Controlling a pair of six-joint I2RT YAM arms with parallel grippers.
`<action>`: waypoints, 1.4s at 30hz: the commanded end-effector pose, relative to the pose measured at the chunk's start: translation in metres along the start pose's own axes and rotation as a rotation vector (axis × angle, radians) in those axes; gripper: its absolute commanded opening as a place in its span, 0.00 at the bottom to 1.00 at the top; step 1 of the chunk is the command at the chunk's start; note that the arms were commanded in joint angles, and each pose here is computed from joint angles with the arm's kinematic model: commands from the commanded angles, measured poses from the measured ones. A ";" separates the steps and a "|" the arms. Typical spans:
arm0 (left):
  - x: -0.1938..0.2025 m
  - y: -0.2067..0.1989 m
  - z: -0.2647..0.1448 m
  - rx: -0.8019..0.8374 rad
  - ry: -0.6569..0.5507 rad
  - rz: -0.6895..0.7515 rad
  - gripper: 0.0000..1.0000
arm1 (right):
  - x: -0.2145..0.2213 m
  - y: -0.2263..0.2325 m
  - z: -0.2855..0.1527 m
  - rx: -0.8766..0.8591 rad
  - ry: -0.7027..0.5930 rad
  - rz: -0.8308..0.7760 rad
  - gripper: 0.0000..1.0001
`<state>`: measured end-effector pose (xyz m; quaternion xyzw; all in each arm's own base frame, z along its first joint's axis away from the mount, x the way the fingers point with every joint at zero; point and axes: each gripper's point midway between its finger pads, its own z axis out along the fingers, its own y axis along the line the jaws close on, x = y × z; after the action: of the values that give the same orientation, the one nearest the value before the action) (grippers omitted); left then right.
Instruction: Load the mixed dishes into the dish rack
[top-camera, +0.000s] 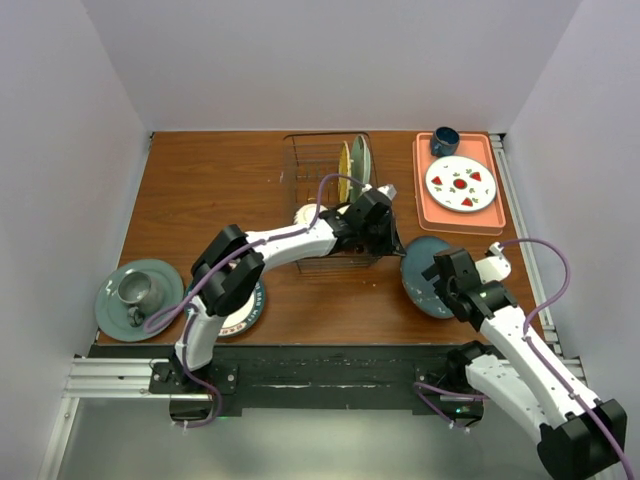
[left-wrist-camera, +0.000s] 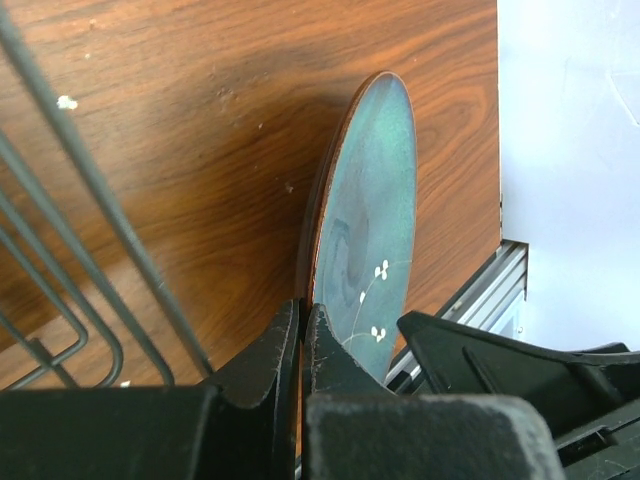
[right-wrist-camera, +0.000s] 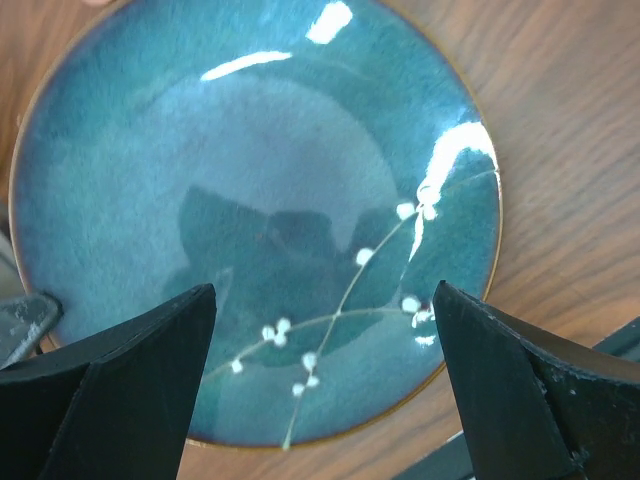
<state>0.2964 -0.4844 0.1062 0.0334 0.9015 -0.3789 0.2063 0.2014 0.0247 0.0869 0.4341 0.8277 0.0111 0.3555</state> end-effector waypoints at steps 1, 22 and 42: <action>-0.097 0.064 0.010 -0.144 -0.215 -0.022 0.00 | -0.022 -0.012 0.011 0.088 -0.117 0.076 0.94; -0.095 0.149 -0.023 -0.356 -0.239 0.076 0.00 | -0.029 -0.010 0.023 0.156 -0.114 0.059 0.94; -0.068 0.137 -0.035 -0.280 -0.195 0.050 0.00 | 0.012 0.059 0.050 -0.144 0.066 0.019 0.92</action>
<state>0.3850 -0.3798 0.0814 0.0027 0.9026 -0.2840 0.3235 0.2534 0.0438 0.0570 0.4141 0.8442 0.0423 0.3377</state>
